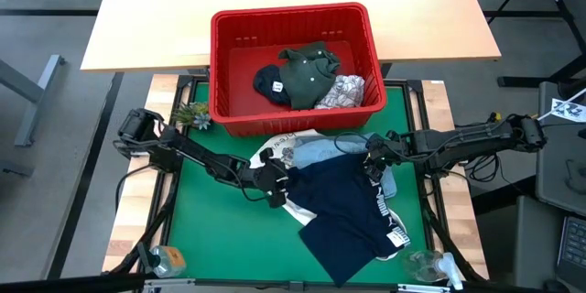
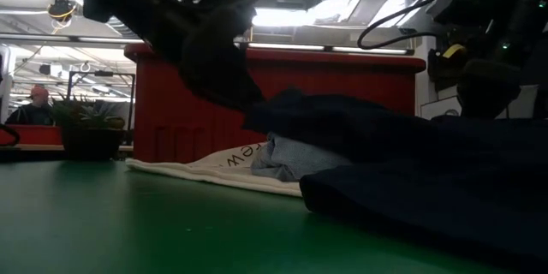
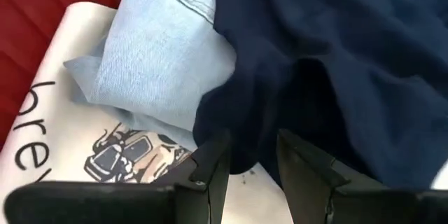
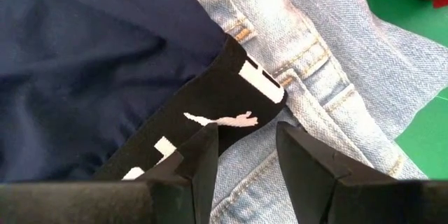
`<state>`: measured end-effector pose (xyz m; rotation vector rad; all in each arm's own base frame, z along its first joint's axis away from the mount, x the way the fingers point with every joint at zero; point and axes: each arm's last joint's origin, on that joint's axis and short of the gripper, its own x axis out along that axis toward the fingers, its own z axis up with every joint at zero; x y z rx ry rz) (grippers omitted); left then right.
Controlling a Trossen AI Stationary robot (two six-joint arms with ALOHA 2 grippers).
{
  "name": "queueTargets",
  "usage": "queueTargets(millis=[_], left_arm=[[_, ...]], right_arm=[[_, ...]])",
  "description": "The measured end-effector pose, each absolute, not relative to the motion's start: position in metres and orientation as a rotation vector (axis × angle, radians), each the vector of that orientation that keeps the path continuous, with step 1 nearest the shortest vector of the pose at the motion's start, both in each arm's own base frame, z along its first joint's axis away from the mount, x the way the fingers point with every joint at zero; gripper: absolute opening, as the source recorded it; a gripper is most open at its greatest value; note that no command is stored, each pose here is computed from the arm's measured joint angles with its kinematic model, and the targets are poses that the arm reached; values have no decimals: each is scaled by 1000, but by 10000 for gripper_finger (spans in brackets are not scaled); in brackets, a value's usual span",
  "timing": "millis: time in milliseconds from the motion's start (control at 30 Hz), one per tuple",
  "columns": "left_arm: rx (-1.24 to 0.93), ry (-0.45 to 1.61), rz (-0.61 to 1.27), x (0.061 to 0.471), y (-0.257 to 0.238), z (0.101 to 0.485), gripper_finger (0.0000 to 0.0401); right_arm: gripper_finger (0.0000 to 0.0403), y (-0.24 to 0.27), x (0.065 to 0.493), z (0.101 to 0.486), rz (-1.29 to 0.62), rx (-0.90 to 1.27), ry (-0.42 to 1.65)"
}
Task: Fold laundry
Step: Fold the dark blue boxer
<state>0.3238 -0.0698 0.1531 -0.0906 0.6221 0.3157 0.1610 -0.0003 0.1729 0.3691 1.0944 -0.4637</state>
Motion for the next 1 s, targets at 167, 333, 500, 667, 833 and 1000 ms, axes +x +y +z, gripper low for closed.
queueTargets(millis=[167,333,500,667,833,1000], left_arm=[[-98,617,319,325,-66,153,100],[-113,600,329,327,-65,154,20],[-77,590,410,325,-63,155,3],[-27,604,505,318,-56,161,1],[-23,612,521,318,-50,162,1],[-100,607,441,321,-49,163,8]], right_arm=[[147,0,161,173,-464,369,1094],[147,0,161,173,-466,370,1094],[147,-2,160,173,-543,395,1073],[147,-2,157,172,-609,434,1076],[147,-3,152,170,-646,444,1122],[147,-3,149,170,-654,436,1148]])
